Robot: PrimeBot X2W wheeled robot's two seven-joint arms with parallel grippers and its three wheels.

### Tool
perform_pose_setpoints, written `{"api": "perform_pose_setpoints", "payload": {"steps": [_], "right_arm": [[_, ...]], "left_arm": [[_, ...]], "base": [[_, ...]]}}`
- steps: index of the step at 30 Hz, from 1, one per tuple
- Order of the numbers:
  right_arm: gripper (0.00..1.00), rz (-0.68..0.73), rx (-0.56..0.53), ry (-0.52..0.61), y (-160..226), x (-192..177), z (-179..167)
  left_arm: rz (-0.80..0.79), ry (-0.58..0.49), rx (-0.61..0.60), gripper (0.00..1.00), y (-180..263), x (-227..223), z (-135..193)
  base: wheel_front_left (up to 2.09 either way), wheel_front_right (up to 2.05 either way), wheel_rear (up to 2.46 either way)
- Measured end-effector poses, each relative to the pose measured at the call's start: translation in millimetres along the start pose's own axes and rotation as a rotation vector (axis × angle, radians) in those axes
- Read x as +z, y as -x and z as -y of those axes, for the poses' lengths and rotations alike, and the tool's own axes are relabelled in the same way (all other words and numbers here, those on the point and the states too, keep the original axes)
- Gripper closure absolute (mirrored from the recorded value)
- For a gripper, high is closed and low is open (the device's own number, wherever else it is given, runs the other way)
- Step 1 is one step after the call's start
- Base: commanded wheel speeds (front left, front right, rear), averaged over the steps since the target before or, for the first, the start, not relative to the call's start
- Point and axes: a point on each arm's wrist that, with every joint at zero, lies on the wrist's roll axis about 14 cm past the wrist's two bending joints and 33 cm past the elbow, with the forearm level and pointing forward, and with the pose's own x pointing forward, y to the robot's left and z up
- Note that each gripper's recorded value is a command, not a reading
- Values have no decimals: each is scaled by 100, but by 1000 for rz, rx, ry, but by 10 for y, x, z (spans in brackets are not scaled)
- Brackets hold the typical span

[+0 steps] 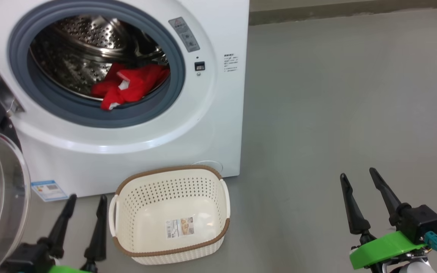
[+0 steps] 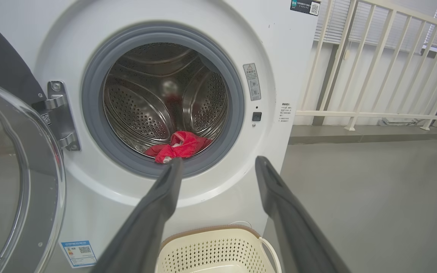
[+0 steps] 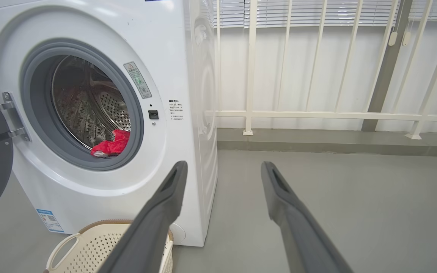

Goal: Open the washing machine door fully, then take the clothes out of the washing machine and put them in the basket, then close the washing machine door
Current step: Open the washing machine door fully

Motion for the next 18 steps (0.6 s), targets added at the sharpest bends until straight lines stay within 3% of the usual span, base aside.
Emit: {"api": "perform_pose_setpoints", "payload": {"steps": [18], "right_arm": [[0, 0, -31, 5, 237, 11, 77]], "left_arm": [[-47, 31, -10, 0, 159, -176, 167]], "base": [[0, 0, 0]]}}
